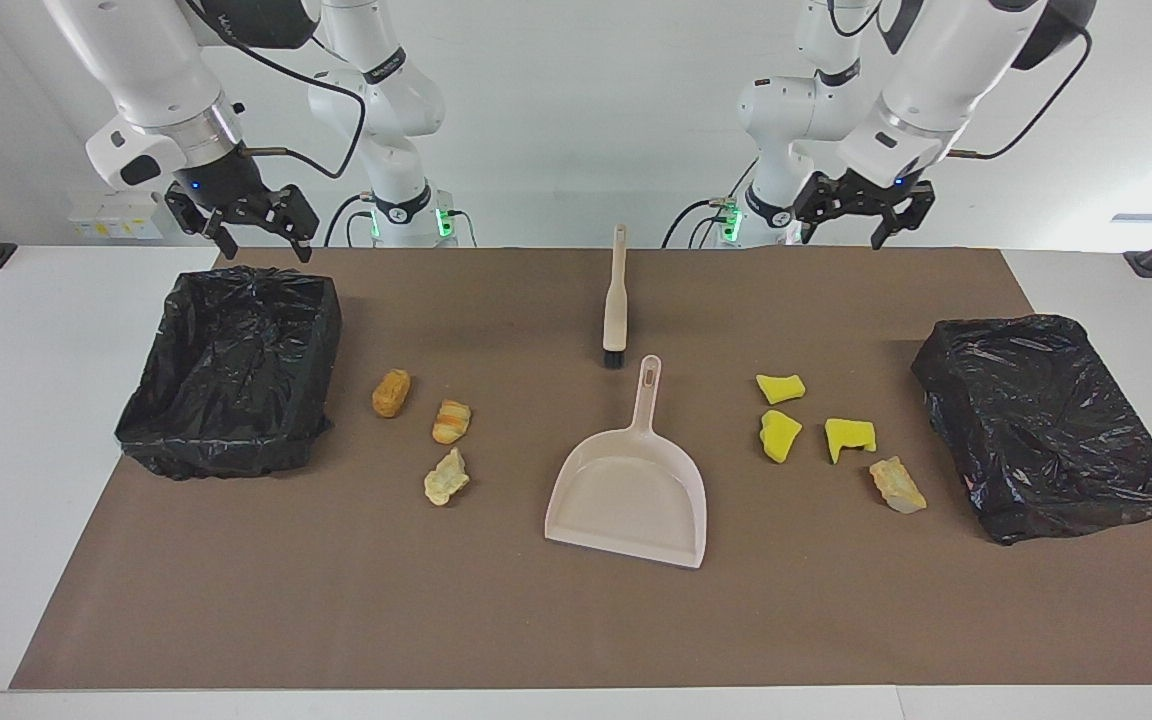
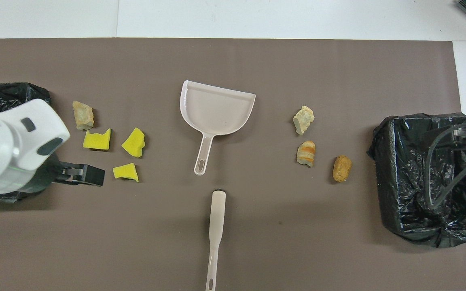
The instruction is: Sweep and dump trash in bin
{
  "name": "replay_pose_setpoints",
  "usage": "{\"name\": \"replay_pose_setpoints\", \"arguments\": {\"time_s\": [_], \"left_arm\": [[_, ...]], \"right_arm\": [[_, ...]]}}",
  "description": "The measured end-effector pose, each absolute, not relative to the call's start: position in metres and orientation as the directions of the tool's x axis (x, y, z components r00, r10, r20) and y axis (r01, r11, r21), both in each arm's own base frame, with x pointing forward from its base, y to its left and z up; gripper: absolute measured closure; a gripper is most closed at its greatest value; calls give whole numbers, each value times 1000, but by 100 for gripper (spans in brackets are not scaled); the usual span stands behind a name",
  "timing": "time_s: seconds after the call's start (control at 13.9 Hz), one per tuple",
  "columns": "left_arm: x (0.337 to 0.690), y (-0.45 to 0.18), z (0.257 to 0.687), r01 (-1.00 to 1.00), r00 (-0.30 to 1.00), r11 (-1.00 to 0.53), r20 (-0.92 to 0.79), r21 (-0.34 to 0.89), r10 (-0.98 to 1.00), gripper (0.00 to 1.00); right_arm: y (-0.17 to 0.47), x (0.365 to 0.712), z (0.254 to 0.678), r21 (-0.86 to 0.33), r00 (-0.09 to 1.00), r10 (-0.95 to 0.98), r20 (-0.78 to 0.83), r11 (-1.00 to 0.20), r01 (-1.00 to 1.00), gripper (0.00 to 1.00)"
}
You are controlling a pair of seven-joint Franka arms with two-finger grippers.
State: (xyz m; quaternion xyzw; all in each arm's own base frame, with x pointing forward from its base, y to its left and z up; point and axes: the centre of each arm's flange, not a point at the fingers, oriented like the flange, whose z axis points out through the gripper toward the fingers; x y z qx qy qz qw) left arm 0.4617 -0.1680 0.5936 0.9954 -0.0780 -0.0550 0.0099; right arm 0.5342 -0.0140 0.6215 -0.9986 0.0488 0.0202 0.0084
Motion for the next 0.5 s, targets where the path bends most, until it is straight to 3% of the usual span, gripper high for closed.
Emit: {"name": "replay_pose_setpoints", "arguments": {"time_s": [0.5], "left_arm": [[397,-275,493,-249,961,-969,-120,12,-248,0]], "right_arm": [[-3,552,590,-20,997,-77,-4,-997,-77,0]]}}
